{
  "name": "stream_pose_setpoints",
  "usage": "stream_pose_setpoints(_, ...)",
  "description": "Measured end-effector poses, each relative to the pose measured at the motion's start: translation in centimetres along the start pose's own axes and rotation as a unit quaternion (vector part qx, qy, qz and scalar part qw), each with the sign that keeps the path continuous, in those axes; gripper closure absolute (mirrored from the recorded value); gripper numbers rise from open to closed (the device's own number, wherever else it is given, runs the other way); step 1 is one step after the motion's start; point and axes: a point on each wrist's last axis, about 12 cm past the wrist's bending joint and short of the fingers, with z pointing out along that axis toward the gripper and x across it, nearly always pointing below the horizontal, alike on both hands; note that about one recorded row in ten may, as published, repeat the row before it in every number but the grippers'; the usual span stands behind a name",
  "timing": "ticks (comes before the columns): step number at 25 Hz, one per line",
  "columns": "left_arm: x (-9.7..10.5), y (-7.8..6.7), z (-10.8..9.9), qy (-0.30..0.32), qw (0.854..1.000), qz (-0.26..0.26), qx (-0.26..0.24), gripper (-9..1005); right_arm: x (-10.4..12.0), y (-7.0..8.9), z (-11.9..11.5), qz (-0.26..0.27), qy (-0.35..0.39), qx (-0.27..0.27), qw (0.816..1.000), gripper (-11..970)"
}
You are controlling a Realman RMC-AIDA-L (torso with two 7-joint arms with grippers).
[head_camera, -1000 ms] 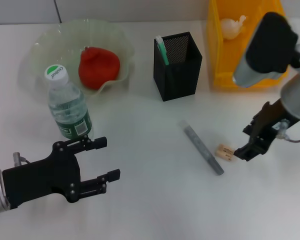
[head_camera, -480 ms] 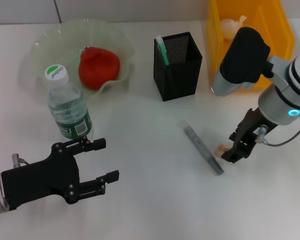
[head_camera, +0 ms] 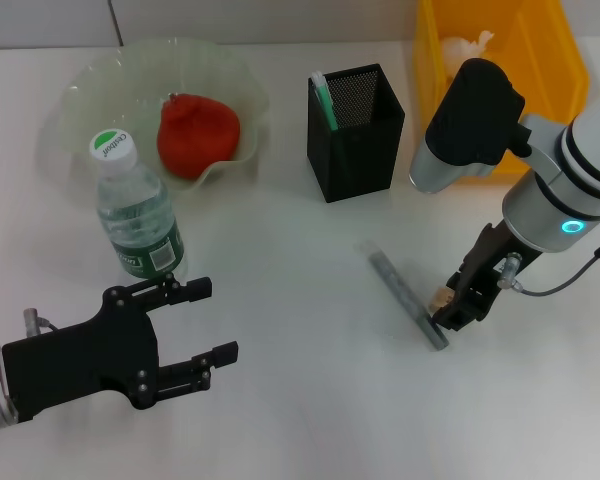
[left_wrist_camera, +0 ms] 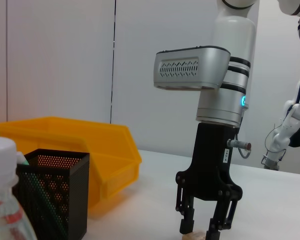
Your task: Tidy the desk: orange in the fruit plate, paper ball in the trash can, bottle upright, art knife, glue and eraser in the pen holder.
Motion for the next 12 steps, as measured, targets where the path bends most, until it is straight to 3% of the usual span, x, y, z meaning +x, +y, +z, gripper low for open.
stream_pose_setpoints(5,0.01,0.01,0.00,0.001,1.000,0.000,-0.001,253,0.08,-0.07,0.03,0.002,0.004,0.004,1.000,481)
stream_pose_setpoints(12,0.02,0.02,0.00,0.001,1.000,0.001,-0.001,253,0.14,-0.05,0.23,0.000,0.014,0.009,1.000,663)
